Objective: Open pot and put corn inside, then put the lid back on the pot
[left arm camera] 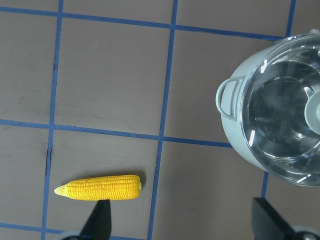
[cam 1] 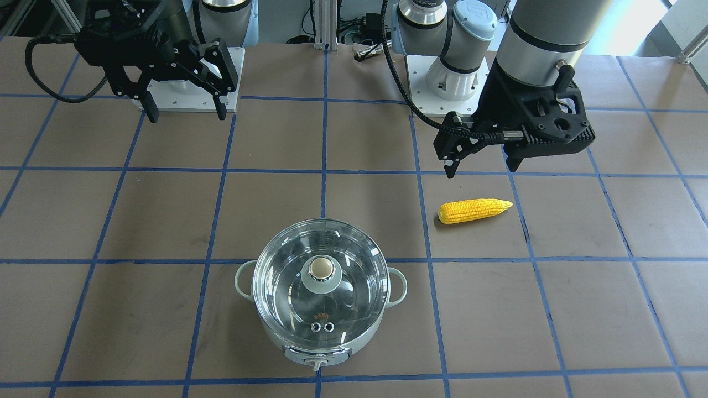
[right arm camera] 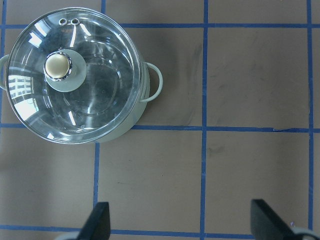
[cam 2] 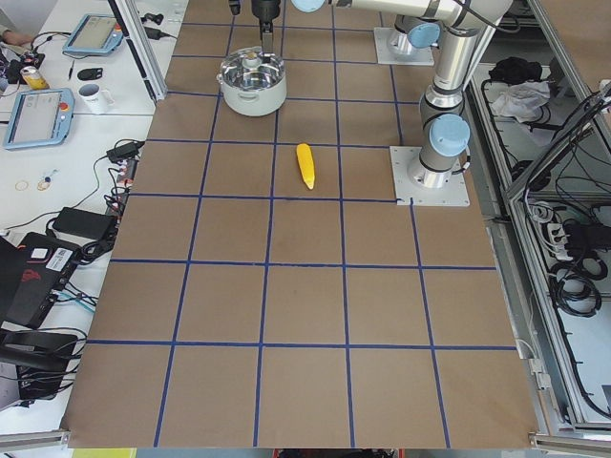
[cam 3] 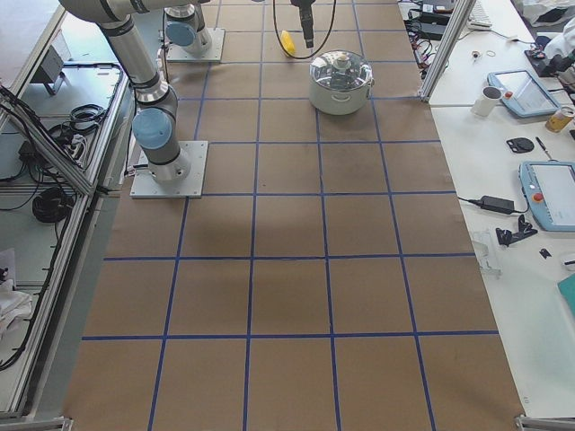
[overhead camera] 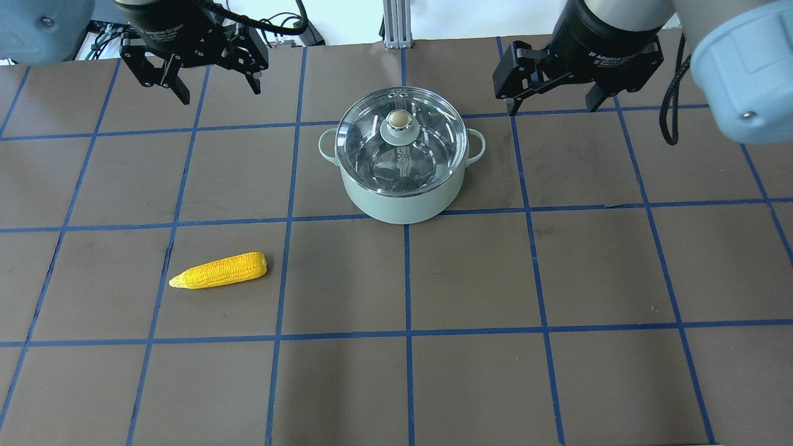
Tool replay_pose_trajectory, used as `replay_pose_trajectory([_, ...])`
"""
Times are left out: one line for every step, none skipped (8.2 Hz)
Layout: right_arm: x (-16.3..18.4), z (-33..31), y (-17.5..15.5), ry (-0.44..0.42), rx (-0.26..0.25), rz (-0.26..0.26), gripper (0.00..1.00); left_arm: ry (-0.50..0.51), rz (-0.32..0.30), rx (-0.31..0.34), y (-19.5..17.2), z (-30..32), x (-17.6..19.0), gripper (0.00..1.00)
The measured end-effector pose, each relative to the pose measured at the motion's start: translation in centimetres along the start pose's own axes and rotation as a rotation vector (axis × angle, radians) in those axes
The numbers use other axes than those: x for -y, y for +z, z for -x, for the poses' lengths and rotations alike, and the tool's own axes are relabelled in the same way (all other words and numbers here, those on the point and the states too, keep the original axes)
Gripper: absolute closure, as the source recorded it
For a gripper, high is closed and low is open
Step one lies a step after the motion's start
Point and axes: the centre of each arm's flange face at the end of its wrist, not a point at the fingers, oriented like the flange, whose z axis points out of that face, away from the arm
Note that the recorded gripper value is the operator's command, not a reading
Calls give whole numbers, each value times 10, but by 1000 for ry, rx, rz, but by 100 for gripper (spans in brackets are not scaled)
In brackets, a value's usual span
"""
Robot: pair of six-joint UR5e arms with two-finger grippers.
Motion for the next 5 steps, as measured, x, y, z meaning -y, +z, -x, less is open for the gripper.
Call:
replay_pose_trajectory([0,0,0,-1,0,1,0,0,1,0,1,0,0,0])
replay_pose_trajectory([0,0,0,-1,-1,1,0,0,3,0,2,0,1,0])
replay_pose_trajectory([0,0,0,-1,-1,1,0,-3,3,-1,3,0,1,0])
replay_pose_trajectory([0,0,0,-1,-1,1,0,-8,-4,-6,5,-1,3,0])
replay_pose_trajectory([0,0,0,-1,-1,1,0,-11,-2,-10,13,-1,3,0])
